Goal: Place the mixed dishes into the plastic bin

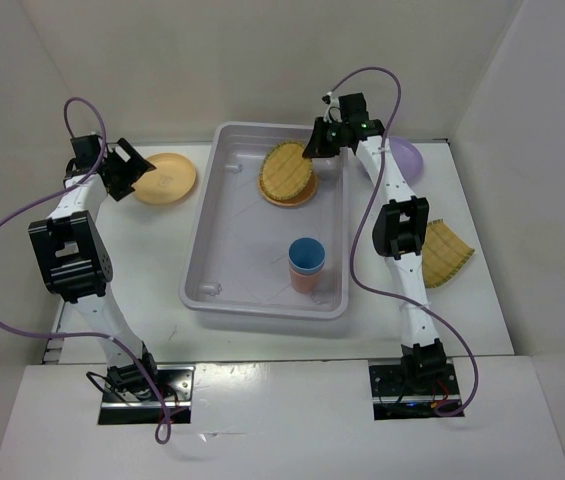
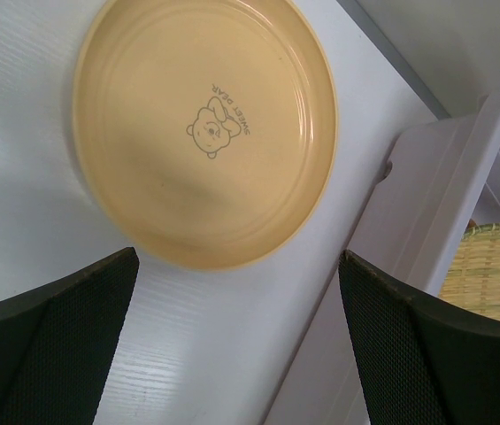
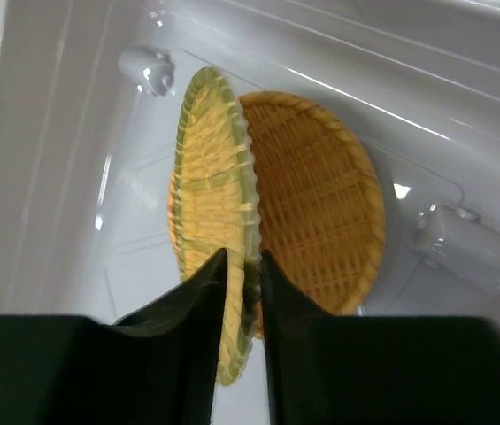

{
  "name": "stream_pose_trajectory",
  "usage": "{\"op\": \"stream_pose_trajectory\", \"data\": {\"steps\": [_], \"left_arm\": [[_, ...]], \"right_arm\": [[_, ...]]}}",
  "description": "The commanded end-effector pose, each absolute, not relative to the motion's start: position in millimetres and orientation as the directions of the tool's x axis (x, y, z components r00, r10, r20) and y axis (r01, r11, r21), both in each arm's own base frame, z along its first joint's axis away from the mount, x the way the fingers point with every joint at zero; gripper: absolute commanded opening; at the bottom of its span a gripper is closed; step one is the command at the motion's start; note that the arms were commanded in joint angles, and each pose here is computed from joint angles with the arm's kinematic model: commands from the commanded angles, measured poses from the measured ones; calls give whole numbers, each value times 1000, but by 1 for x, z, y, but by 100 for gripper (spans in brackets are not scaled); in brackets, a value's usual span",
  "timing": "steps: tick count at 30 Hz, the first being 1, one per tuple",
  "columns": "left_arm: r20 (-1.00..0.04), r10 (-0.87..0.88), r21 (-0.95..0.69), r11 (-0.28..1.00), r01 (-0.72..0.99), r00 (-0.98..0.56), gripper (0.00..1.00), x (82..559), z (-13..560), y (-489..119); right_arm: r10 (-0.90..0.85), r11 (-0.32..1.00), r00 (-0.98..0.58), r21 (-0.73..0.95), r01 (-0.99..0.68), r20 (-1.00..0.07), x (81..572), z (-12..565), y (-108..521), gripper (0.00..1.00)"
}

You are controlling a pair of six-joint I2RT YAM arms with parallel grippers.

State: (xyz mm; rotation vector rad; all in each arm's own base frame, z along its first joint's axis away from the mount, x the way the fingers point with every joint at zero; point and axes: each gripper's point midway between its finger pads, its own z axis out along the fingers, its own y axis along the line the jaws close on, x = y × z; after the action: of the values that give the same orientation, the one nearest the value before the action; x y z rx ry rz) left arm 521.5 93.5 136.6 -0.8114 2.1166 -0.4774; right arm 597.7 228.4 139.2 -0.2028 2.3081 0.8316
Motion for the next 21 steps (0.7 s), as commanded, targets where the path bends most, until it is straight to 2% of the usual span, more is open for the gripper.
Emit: {"op": "stream_pose_trajectory", "data": {"steps": [1,3,5,19,21], "left_arm": [[-571,-686,-589,725,-357,-451,100,524,150,94],[-566,-689,-583,723,-370,-453,100,524,144,96],[-563,-691,-576,722,-384,-454,100,525,138,98],[-539,-683,-540,729,-421,-493,100,521,105,101],[-535,-683,-546,729,-414,-497,100,521,106,100]], "right_arm": [[52,788,-759,493,-368,-649,592,149,233,29],[36,806,-761,470,-361,-647,592,144,228,45],[27,823,-766,450,-348,-642,588,145,223,51],[-23,885,-744,332,-325,-668,581,163,204,69],[-30,882,-744,332,-333,-668,579,163,209,69]]}}
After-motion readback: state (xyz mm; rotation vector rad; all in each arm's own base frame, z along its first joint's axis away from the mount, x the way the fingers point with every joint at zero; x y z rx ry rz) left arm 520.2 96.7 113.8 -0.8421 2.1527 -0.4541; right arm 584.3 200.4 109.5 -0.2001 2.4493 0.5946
